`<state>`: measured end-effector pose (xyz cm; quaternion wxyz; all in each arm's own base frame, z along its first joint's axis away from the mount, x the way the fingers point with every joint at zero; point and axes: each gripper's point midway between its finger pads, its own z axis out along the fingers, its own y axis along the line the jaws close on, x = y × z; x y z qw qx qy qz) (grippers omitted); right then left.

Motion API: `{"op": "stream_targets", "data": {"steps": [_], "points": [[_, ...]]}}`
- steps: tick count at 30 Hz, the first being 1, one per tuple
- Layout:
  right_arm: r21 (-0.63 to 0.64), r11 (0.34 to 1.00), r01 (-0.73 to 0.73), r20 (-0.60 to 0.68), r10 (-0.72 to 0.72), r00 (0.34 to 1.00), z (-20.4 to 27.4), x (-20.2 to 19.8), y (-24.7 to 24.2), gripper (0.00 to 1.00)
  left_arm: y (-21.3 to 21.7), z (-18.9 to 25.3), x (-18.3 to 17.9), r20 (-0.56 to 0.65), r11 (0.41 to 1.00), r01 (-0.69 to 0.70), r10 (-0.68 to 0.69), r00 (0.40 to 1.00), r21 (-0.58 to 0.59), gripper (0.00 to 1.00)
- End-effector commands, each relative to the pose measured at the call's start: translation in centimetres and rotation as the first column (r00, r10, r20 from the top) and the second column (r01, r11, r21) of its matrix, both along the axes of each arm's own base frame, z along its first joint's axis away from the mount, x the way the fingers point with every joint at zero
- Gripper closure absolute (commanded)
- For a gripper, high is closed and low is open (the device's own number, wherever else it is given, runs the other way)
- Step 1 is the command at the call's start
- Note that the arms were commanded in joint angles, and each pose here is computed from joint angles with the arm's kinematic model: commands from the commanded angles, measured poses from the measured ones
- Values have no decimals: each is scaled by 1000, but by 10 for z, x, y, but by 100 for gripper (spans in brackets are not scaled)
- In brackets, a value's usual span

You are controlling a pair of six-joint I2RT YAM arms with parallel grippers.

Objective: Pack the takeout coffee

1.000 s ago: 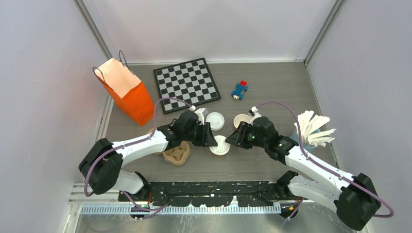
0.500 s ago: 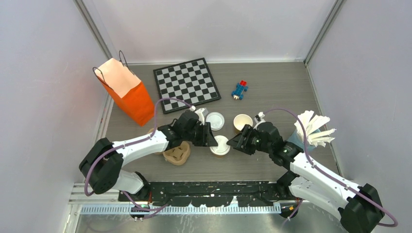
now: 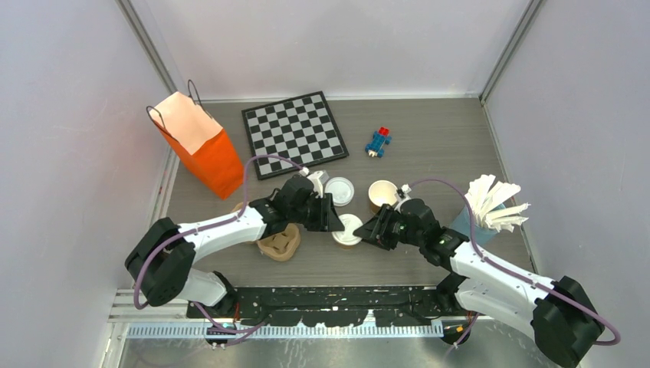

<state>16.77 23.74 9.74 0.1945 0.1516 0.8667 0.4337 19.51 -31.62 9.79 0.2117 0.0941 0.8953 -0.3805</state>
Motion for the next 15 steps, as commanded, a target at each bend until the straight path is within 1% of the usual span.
{"op": "stream_targets", "data": {"steps": [1, 4, 8, 10, 15], "points": [[17, 999, -38, 9, 38, 999, -6, -7, 3, 59, 20, -44, -13, -69, 992, -8, 17, 997, 129, 61], [-13, 999, -42, -19, 42, 999, -22, -13, -2, 64, 16, -46, -14, -81, 993, 10, 0, 997, 120, 61], [-58, 998, -10, -35, 8, 999, -41, -16, -13, 69, 23, -53, -13, -86, 987, -5, 19, 996, 161, 61], [-96, 995, 1, -42, -5, 999, -51, -18, -20, 73, 23, -52, -13, -106, 991, -3, 18, 994, 137, 61], [-188, 982, -19, -57, 8, 998, -67, -25, -34, 73, 25, -53, -13, -123, 990, -17, 35, 992, 143, 61]]}}
